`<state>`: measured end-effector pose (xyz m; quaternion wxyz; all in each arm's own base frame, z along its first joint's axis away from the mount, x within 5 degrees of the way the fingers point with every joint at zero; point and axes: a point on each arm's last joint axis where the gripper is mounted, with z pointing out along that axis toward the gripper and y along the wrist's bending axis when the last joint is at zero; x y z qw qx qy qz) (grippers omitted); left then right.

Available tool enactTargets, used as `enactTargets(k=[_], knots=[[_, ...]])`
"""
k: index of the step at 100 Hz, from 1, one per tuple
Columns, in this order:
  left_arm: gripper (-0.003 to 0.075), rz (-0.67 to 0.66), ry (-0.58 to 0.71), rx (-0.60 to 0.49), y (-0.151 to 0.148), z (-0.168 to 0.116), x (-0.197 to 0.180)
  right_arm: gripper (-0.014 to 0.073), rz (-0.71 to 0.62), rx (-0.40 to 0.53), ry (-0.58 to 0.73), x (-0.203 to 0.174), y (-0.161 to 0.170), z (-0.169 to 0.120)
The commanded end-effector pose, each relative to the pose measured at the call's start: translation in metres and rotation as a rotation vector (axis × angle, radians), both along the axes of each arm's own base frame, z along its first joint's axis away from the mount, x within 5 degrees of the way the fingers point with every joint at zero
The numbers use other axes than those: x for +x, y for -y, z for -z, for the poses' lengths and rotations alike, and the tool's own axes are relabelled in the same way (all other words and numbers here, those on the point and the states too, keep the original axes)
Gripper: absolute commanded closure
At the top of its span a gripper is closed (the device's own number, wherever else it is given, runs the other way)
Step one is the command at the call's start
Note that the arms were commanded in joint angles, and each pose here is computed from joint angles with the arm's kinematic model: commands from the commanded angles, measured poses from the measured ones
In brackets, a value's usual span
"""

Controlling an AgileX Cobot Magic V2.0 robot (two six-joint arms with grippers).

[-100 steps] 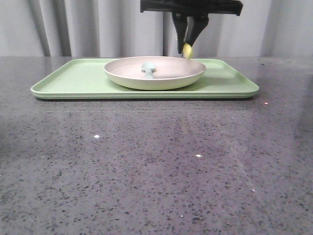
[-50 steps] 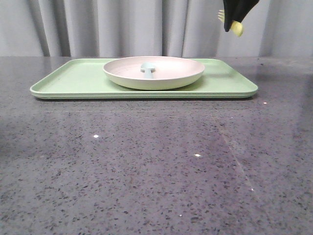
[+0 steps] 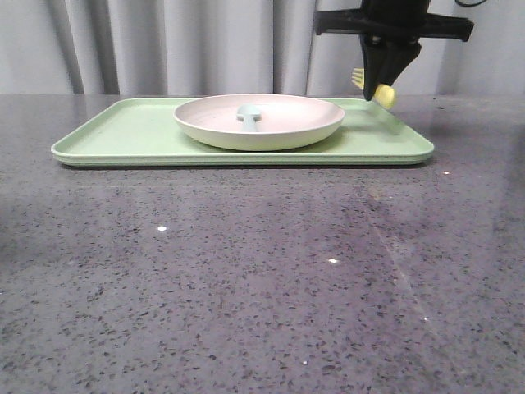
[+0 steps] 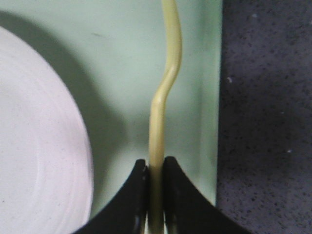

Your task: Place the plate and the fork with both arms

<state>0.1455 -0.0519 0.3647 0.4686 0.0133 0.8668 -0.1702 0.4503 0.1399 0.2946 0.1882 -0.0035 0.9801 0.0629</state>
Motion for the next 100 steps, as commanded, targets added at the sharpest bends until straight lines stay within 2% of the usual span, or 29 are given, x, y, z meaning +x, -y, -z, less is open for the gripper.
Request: enactTargets(k=[1, 43, 52, 67, 72, 77, 100], knots=[[0.0426, -0.005, 0.085, -0.04, 0.0, -0.015, 0.0, 0.0611, -0.015, -0.004, -0.016, -0.016, 0.007, -0.029], [0.0426, -0.005, 0.087, -0.041, 0.0, -0.015, 0.001, 0.0596, -0.058, 0.029, -0.059, -0.011, 0.001, -0.013], [0.0426, -0.005, 0.087, -0.041, 0.0, -0.015, 0.001, 0.0514, -0.058, 0.029, -0.059, -0.011, 0.001, -0.013], [0.0426, -0.005, 0.087, -0.041, 0.0, -0.015, 0.001, 0.0228, -0.051, 0.028, -0.058, -0.01, 0.005, -0.014], [0.0426, -0.005, 0.087, -0.041, 0.0, -0.015, 0.001, 0.0169, -0.047, 0.028, -0.058, -0.009, 0.006, -0.014], [0.0426, -0.005, 0.087, -0.041, 0.0, -0.015, 0.001, 0.0148, -0.044, 0.028, -0.058, -0.009, 0.008, -0.014], [0.0426, -0.005, 0.089, -0.042, 0.0, -0.015, 0.001, 0.0148, -0.04, 0.02, -0.029, -0.012, 0.011, -0.024]])
